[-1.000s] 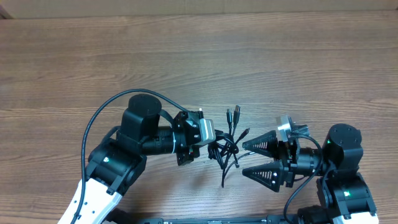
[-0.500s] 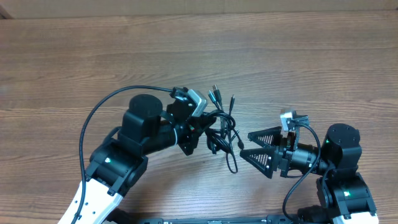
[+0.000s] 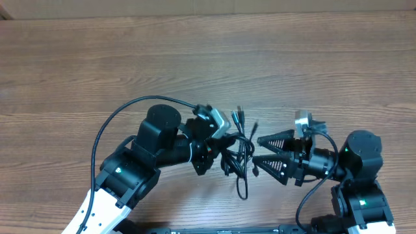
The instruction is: Untangle cables
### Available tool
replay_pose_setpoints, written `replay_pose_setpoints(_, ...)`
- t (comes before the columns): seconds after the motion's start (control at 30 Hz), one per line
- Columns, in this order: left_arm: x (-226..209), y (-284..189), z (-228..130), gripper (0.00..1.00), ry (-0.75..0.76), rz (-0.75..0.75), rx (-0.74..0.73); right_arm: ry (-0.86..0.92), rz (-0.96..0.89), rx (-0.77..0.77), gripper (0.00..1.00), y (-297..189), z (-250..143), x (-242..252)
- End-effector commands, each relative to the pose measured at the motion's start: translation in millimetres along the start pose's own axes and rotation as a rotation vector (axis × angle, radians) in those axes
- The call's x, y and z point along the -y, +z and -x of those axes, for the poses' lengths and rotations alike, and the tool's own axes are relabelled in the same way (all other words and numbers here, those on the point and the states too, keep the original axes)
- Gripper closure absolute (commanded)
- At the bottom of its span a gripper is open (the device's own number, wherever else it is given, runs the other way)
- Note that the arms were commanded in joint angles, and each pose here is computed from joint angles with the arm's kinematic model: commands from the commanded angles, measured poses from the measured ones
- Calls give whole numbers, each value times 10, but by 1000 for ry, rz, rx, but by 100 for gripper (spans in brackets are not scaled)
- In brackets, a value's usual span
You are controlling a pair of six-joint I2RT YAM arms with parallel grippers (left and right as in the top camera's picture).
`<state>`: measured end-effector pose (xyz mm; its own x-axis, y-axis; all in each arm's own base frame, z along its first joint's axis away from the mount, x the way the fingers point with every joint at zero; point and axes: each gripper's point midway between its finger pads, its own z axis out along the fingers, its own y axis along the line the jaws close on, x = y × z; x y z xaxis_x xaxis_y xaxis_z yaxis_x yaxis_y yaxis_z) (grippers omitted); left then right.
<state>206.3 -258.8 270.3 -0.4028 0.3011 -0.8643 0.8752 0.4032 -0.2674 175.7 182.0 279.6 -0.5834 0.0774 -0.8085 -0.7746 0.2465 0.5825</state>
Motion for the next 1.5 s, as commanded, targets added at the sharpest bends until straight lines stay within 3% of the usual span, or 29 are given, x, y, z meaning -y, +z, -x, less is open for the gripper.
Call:
replay_pose_setpoints(0.0, 290, -30, 60, 96, 104, -156, 28, -51, 103, -30, 40, -14, 8, -235)
replay_pose_setpoints(0.17, 315, -36, 125, 96, 123, -169, 54, -52, 111, -33, 64, -16, 2, -247)
replay_pose_setpoints(0.27, 379, -50, 163, 95, 137, -205, 71, -46, 111, -36, 69, -16, -6, -245)
replay_pose_setpoints(0.57, 451, -65, 197, 96, 124, -250, 84, -46, 166, -61, 96, -31, -51, -339)
replay_pose_setpoints(0.7, 431, -60, 190, 94, 121, -238, 81, -45, 168, -62, 96, -32, -53, -341)
replay_pose_setpoints(0.8, 434, -62, 192, 72, 121, -240, 82, -34, 166, -64, 96, -31, -63, -334)
replay_pose_setpoints(0.9, 550, -148, 248, 39, 141, -311, 111, -30, 166, -66, 96, -31, -69, -332)
replay_pose_setpoints(0.97, 484, -306, 329, 29, 148, -292, 155, -28, 166, -66, 96, -31, -71, -331)
replay_pose_setpoints(1.13, 191, -525, 343, 29, 76, -183, 182, -51, 173, -67, 96, -33, -73, -343)
replay_pose_setpoints(1.27, 258, -529, 313, 30, 66, -231, 172, -54, 173, -65, 96, -33, -68, -345)
replay_pose_setpoints(1.3, 258, -527, 300, 34, 60, -232, 166, -53, 174, -66, 96, -33, -69, -346)
replay_pose_setpoints(1.47, 292, -492, 244, 37, 31, -284, 143, -135, 292, -96, 96, -86, -89, -562)
